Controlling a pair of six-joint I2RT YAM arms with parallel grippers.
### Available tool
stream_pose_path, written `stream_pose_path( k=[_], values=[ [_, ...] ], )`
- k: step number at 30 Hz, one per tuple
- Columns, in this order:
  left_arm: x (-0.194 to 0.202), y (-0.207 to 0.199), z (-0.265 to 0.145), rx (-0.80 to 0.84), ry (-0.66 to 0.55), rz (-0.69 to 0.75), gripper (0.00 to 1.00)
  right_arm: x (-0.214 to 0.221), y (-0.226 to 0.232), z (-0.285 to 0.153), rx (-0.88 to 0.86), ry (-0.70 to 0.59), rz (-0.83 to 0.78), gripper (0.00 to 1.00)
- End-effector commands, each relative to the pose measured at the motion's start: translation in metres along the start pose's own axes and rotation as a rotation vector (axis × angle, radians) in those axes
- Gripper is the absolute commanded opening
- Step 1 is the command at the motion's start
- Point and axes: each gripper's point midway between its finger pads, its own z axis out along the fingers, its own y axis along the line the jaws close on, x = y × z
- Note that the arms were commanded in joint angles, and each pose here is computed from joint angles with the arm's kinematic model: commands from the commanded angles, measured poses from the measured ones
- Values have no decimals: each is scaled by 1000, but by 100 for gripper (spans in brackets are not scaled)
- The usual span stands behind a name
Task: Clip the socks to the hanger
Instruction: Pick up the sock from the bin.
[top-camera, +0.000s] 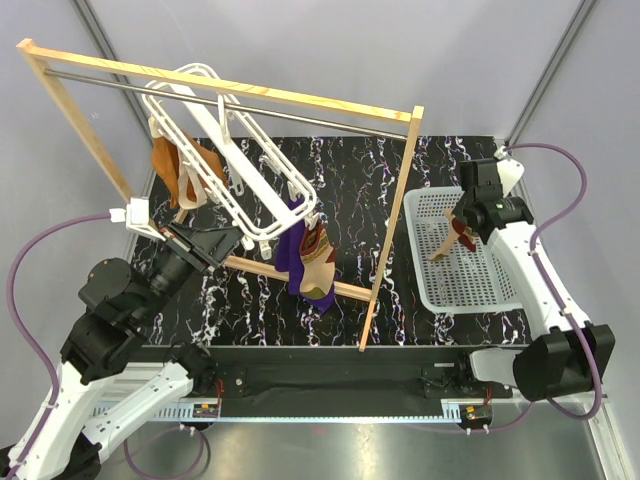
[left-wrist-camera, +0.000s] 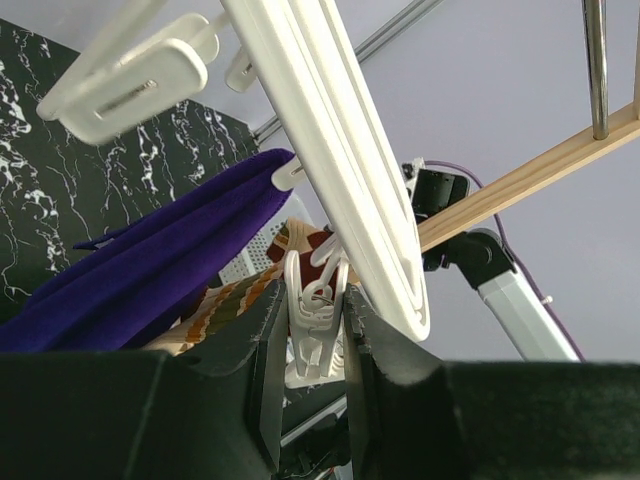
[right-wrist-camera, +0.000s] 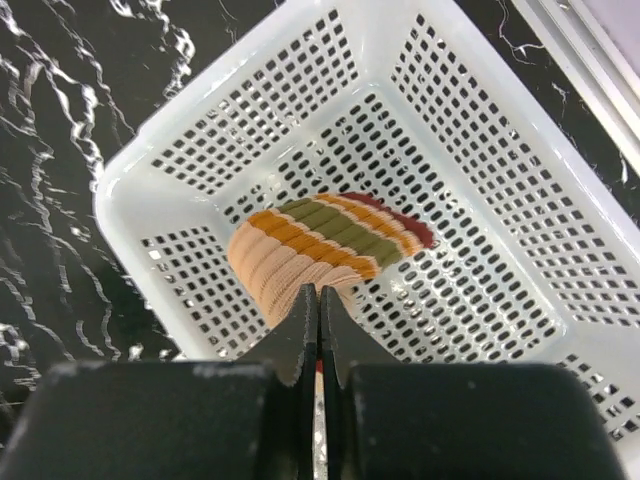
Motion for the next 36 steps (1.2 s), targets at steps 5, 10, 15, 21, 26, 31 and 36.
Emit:
stream_pose_path(
  k=[5, 10, 15, 21, 26, 31, 36],
  values=[
    [1, 2, 2, -1, 6, 29, 0, 58, 1, 27, -34, 172, -118, 0],
    [6, 2, 4, 1, 23, 24, 0, 111, -12, 35, -57, 249, -53, 1],
    [6, 3, 5, -3, 21, 25, 0, 135, -12, 27, -128, 303, -29, 27],
    [8, 4, 9, 0, 29, 22, 0, 85, -31, 19, -14, 120, -2, 61],
    [8, 3, 10, -1, 30, 25, 0, 58, -22, 43, 75, 59, -19, 61],
    [7, 2, 8, 1, 28, 17, 0, 60, -9, 81, 138, 80, -4, 58],
    [9, 2, 9, 2, 39, 11, 0, 68, 3, 118, 162, 84, 23, 53]
  ],
)
